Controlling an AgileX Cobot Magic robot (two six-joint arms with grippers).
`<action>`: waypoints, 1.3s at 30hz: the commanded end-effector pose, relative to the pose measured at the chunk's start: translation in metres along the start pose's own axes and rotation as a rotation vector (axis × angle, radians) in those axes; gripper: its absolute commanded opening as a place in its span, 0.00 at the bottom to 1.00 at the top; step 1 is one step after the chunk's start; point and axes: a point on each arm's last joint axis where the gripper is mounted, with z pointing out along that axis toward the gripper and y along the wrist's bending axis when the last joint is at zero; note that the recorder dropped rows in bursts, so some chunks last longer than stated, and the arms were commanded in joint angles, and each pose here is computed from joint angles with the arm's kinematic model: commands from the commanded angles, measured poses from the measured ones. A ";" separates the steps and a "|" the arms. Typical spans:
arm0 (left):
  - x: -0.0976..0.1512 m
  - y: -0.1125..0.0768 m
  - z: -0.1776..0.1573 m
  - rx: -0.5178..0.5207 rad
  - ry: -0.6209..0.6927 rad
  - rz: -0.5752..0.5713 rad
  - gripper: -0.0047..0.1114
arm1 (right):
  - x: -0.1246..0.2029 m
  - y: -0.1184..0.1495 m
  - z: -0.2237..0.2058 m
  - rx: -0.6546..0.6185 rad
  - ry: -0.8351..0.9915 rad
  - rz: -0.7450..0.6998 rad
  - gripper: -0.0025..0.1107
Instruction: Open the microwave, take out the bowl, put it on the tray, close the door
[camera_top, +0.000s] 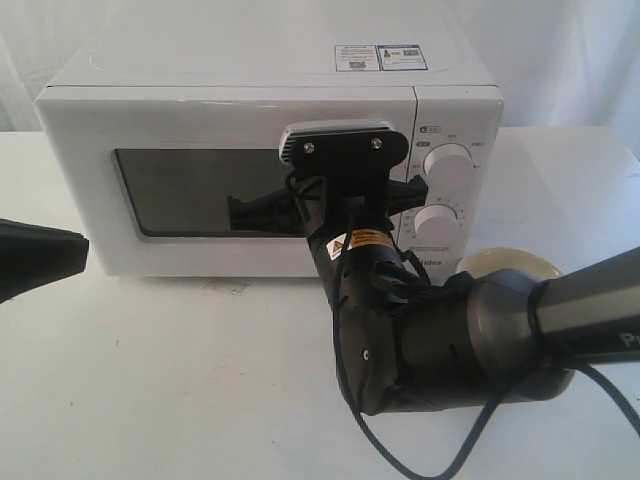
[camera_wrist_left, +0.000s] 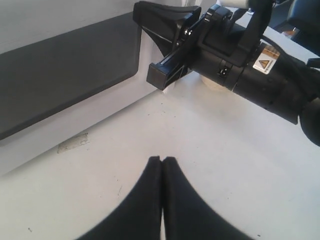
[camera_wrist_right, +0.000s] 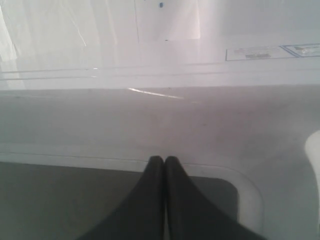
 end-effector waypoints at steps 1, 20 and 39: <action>0.003 -0.008 -0.024 -0.028 -0.064 0.009 0.04 | -0.002 0.000 -0.001 -0.002 -0.005 0.000 0.02; 0.081 -0.018 -0.073 -0.470 -0.308 -0.122 0.04 | -0.002 0.000 -0.001 -0.002 -0.005 0.000 0.02; 0.158 0.026 -0.025 -0.666 -0.273 -0.138 0.04 | -0.002 0.000 -0.001 -0.002 -0.005 0.000 0.02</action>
